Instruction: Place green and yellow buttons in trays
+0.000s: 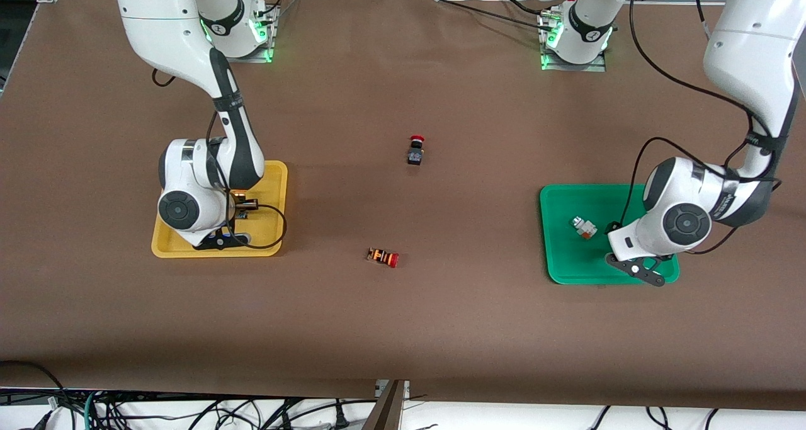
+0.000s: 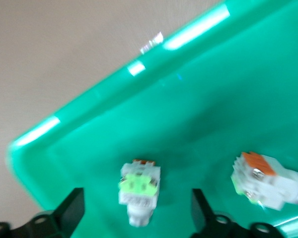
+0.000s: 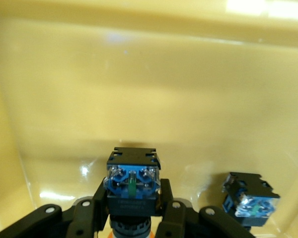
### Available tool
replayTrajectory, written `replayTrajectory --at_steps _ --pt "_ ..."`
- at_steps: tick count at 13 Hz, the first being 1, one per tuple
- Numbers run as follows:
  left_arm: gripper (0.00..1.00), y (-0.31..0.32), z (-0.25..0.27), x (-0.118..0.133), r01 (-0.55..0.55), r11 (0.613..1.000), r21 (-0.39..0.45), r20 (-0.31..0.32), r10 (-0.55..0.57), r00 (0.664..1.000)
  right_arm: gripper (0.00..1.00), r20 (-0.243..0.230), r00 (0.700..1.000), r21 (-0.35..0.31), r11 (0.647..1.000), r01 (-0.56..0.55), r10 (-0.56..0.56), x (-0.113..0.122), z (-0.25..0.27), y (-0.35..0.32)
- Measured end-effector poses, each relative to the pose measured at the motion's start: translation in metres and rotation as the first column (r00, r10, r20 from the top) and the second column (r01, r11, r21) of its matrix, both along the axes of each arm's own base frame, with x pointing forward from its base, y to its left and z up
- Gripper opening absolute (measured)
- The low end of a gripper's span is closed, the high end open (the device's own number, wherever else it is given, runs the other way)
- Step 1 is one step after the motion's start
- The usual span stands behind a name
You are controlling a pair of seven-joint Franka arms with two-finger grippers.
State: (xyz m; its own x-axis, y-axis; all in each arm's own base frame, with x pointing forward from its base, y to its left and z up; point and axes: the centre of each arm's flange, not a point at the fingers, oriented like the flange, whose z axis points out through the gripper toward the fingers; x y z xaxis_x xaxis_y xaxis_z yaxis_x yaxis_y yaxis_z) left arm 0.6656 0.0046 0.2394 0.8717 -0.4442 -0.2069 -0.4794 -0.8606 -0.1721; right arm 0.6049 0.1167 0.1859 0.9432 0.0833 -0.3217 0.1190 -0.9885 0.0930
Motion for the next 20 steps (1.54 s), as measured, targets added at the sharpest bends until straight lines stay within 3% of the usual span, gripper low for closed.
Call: replayTrajectory --at_steps 2,6,10,13,17,20 --pt "1.0 -0.008 0.064 0.006 -0.025 1.0 0.01 0.04 0.025 0.999 0.58 0.011 1.0 0.005 1.0 -0.007 0.007 0.001 0.005 0.005" --pt "1.0 -0.005 0.174 0.003 -0.163 0.98 -0.114 0.084 0.173 0.981 0.99 0.015 1.0 0.026 1.0 -0.014 0.013 0.014 0.038 0.015" --pt "1.0 0.003 0.253 -0.014 -0.226 0.958 -0.177 0.142 0.252 0.957 1.0 0.004 0.999 0.085 0.995 -0.052 0.051 0.025 0.062 0.017" --pt "1.0 0.007 0.318 -0.047 -0.314 0.927 -0.204 0.172 0.35 0.921 1.0 -0.011 0.997 0.102 0.992 -0.076 0.077 0.027 0.098 -0.018" --pt "1.0 0.019 0.365 -0.105 -0.365 0.904 -0.223 0.207 0.409 0.889 1.0 -0.008 0.999 0.098 0.995 -0.035 0.036 0.006 0.212 -0.053" --pt "1.0 0.02 0.356 -0.115 -0.379 0.901 -0.208 0.163 0.415 0.895 1.0 0.069 0.997 0.098 0.994 -0.047 0.04 -0.031 0.32 -0.054"
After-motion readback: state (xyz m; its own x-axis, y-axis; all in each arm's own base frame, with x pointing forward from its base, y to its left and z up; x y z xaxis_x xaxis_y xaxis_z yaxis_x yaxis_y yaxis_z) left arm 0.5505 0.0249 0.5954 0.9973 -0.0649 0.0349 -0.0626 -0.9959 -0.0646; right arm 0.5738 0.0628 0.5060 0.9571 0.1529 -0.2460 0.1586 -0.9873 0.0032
